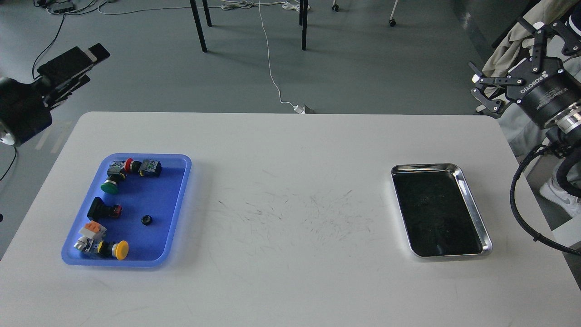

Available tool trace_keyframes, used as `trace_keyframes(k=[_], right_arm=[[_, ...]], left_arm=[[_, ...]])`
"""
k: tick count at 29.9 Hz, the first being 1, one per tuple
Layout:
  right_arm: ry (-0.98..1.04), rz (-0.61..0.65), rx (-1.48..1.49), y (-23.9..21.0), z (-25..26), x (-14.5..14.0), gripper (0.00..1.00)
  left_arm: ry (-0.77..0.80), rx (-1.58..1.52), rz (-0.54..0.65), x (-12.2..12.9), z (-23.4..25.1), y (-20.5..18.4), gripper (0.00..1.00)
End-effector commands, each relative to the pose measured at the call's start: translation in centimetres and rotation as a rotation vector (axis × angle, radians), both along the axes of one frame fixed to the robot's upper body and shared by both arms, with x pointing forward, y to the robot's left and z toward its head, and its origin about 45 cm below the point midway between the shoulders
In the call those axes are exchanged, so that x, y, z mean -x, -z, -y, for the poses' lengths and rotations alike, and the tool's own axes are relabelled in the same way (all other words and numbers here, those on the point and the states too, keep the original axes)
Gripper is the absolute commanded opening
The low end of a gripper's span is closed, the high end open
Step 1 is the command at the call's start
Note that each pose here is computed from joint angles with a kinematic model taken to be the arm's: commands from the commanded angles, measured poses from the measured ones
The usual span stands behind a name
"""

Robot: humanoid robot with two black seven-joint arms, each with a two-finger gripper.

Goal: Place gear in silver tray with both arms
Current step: 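Lower the left gripper into the blue tray toward another black gear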

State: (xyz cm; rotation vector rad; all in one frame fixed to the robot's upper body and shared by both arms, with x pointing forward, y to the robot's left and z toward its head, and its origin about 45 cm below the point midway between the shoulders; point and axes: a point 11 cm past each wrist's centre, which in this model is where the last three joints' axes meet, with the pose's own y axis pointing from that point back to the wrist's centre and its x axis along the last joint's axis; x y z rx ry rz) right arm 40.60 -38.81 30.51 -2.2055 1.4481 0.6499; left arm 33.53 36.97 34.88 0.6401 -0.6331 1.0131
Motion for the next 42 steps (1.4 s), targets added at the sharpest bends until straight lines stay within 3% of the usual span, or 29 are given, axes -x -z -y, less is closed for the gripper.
trace_keyframes(k=[1,5,9,22,26,42], right_arm=[[-0.024,0.001,-0.019,0.8,-0.1,0.7,0.98],[-0.01,-0.029,-0.029,2.3,0.4,1.6,0.98],[0.009,-0.09,-0.049,5.4,0.6,3.0,0.98],[0.075,-0.167,-0.195,10.9,-0.6,5.6,0.98],[0.066,-0.182,-0.186,11.3,-0.8,5.8,0.98],[0.086,-0.169,-0.197,11.1,-0.3,5.8,0.98]], left_arm=[[0.028,-0.04,-0.037,0.5,0.7,1.6,0.98],[0.07,-0.136,-0.07,1.3,1.3,3.3,0.98],[0.152,-0.363,-0.117,3.0,1.4,7.3,0.98],[0.44,-0.792,-0.061,5.6,-0.1,13.7,0.97],[0.457,-0.795,-0.114,6.6,-0.5,16.0,0.96],[0.429,-0.756,-0.155,5.9,-1.2,20.3,0.96]])
